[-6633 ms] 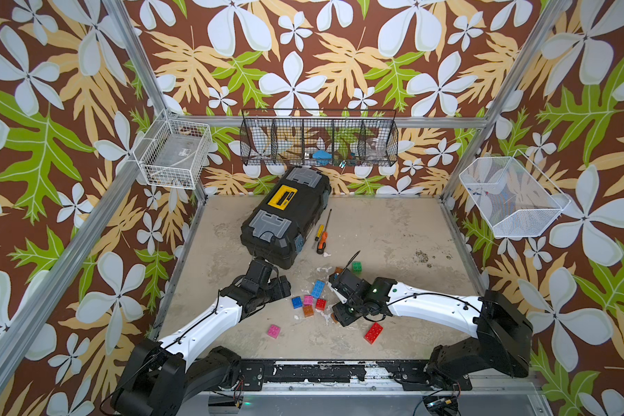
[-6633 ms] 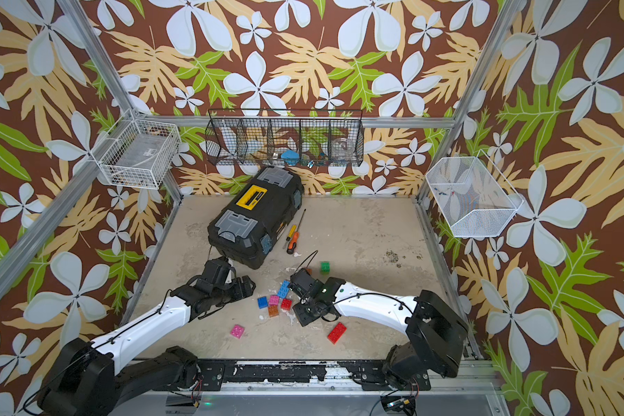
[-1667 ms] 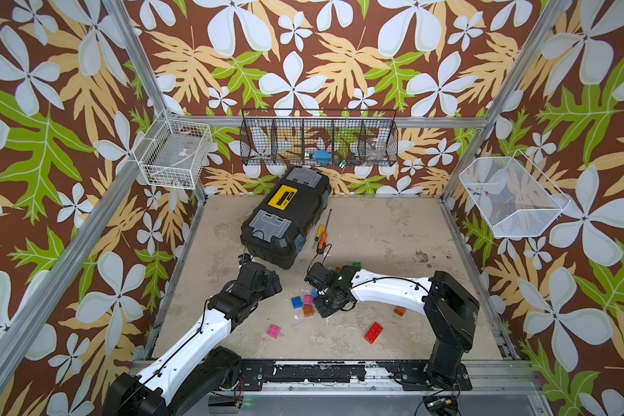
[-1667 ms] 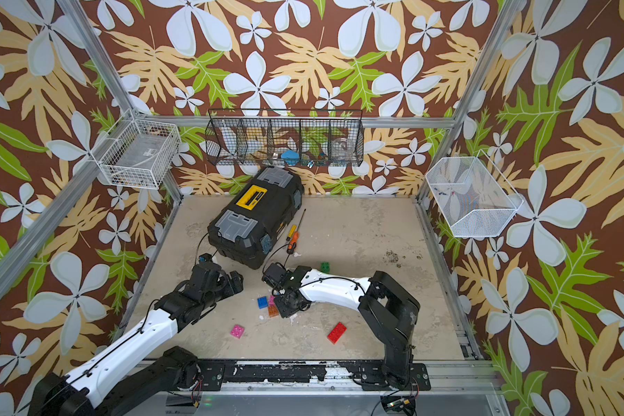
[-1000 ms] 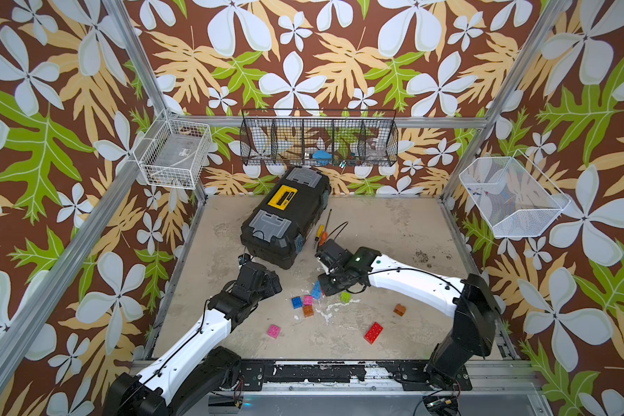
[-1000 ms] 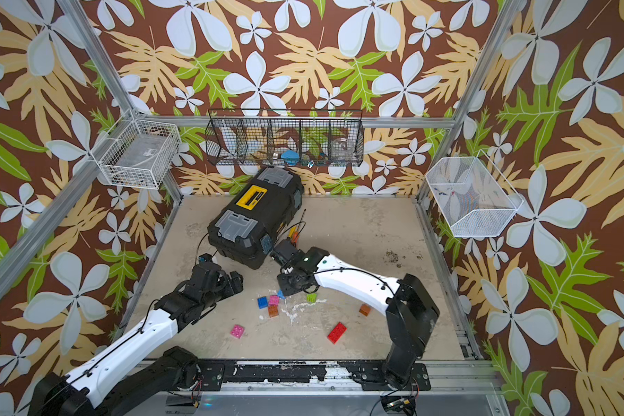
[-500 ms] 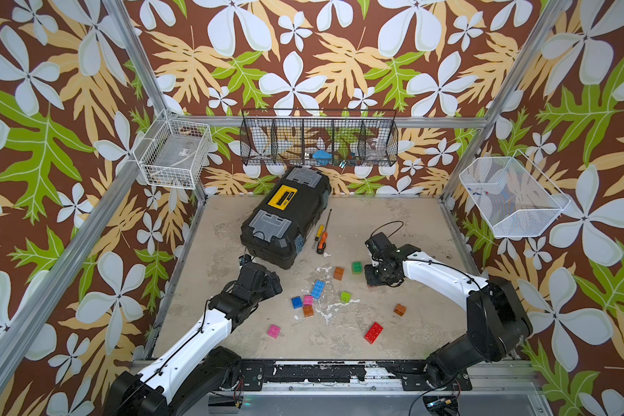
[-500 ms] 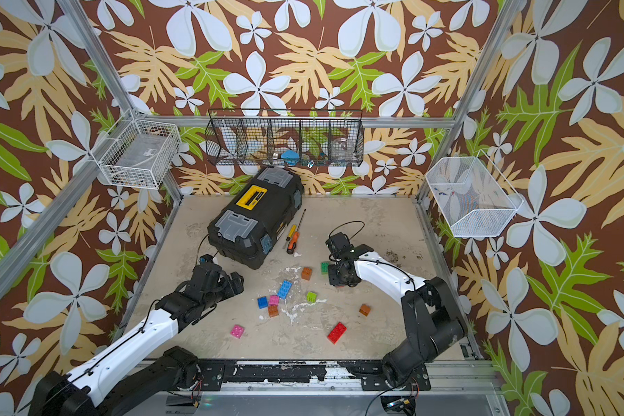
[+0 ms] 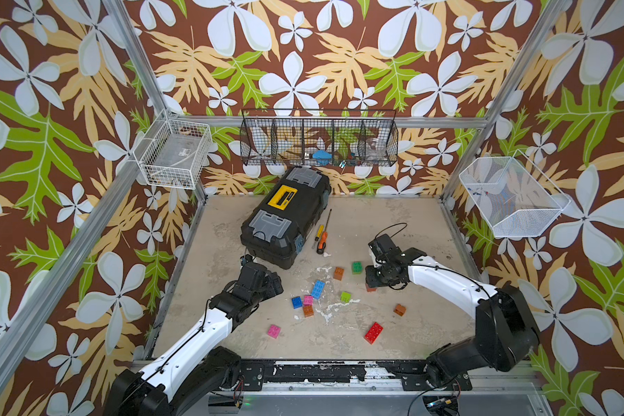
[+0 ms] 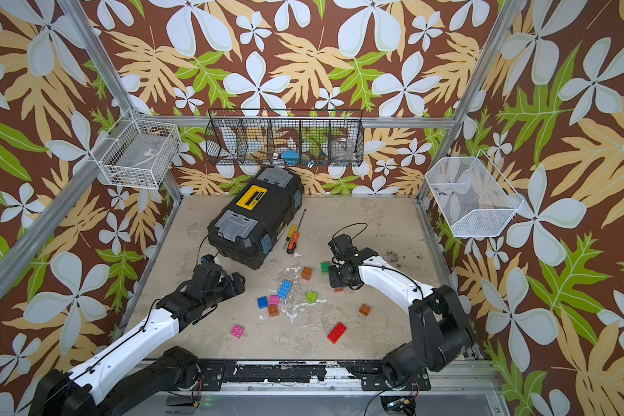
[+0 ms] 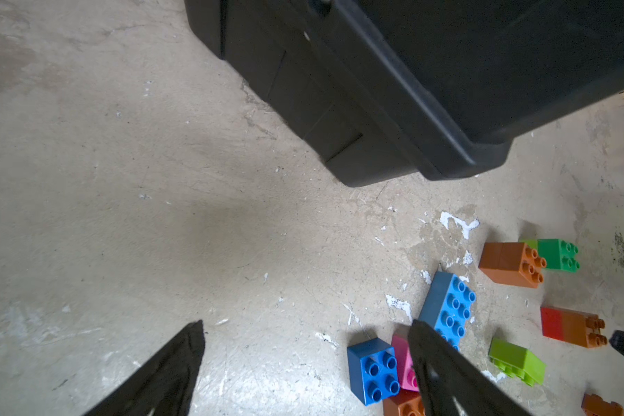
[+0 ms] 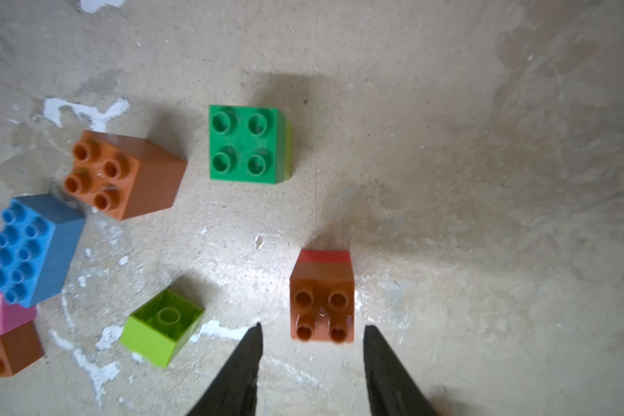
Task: Assemble the letter h with lego
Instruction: Place the lego brick at the center of the board, then adjust the lego brick at the center of the board.
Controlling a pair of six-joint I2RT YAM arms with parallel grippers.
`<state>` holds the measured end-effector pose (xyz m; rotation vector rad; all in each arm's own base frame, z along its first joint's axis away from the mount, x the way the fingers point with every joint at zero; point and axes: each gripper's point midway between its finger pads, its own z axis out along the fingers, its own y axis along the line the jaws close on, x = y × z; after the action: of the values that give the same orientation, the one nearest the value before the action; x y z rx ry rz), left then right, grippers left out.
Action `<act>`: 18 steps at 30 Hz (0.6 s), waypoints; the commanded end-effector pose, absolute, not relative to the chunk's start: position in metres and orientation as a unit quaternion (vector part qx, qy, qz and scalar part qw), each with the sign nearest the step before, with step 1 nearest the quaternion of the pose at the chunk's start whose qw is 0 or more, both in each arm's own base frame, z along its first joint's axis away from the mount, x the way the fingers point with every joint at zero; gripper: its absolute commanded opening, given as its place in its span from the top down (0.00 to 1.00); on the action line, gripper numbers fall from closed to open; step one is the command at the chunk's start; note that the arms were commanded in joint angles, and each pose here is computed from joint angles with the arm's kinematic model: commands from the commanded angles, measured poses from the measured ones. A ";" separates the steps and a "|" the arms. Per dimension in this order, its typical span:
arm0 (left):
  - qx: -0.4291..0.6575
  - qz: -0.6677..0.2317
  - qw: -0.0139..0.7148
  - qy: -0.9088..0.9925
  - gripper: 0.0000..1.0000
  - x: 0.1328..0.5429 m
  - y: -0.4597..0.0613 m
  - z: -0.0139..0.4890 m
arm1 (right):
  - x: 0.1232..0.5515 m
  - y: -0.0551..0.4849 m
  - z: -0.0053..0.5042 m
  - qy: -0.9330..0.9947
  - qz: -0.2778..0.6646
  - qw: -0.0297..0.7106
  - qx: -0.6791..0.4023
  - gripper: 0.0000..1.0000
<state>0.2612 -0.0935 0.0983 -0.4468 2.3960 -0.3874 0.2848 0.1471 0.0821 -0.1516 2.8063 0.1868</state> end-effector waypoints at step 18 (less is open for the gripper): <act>-0.164 -0.158 0.331 0.916 0.08 0.263 -0.098 0.099 | 0.128 0.140 0.033 0.994 0.078 0.045 -0.059 0.00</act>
<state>0.2622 -0.0970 0.0990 -0.4391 2.3954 -0.4102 0.1294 0.1451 0.0377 -0.2535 3.0237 0.2779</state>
